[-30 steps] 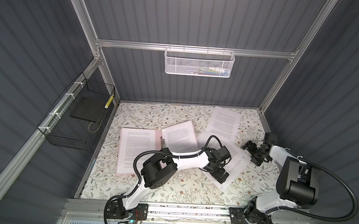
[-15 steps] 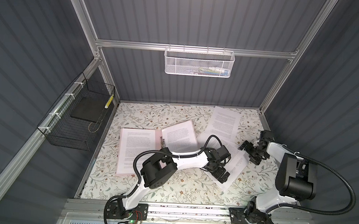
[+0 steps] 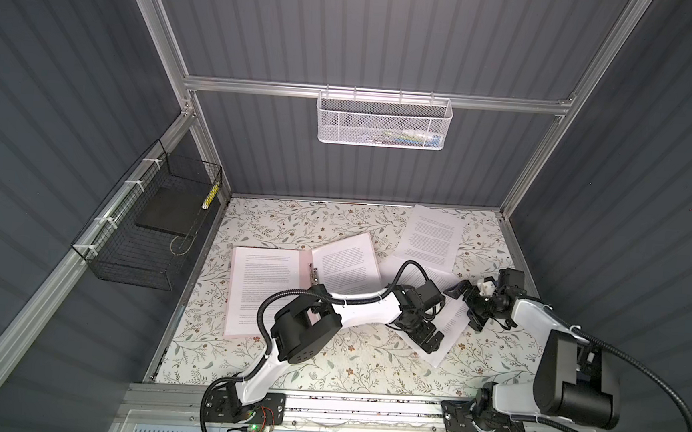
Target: Put the files into the folder
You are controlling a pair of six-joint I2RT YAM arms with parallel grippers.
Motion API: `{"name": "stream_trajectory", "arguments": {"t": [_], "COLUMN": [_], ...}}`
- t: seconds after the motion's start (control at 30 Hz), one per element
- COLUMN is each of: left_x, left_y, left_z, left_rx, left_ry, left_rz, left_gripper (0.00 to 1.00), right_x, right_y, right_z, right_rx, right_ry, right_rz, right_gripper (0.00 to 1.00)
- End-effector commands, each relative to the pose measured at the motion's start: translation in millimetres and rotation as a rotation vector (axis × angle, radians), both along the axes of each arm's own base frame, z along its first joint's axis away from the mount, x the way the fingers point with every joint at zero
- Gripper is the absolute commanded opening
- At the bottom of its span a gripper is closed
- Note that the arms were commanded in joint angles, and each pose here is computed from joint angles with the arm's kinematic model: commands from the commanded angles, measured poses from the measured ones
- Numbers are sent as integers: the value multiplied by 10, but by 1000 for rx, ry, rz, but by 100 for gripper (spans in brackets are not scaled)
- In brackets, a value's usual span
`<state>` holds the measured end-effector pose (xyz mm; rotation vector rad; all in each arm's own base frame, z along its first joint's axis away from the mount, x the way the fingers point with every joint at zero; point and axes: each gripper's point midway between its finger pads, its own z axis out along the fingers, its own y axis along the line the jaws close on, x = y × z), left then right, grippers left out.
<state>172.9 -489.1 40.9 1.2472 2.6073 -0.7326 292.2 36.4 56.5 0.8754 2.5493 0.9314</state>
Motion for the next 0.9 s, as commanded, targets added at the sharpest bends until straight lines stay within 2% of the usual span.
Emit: {"name": "stream_trajectory", "arguments": {"t": [0.0,0.2,0.3,0.5,0.6,0.67,0.77,0.83,0.87], "left_x": [-202,-201,-204,-204,-201,-200,-193,-234,-238], "left_y": [220,221,219,199,181,164,126,73,46], "left_z": [-502,-485,-470,-442,-409,-383,-331,-263,-214], "left_rx": [123,120,118,102,90,82,65,38,23], "left_ry": [97,97,101,121,126,133,142,171,180], "left_rz": [-23,-22,-19,-13,-11,-10,-8,-17,-18], "left_gripper": [100,100,100,100,100,100,100,100,100], "right_x": [-55,-97,-140,-208,-266,-307,-360,-381,-397], "right_y": [107,58,36,6,-2,3,-16,-13,-19], "right_z": [112,109,70,88,38,12,-7,13,28], "right_rx": [72,45,45,37,35,43,32,29,23], "right_ry": [-47,-111,-113,-152,-138,-133,-122,-131,-131], "right_rz": [-21,-71,-112,-165,-186,-200,-218,-218,-219], "right_gripper": [99,98,90,65,48,29,7,0,0]}}
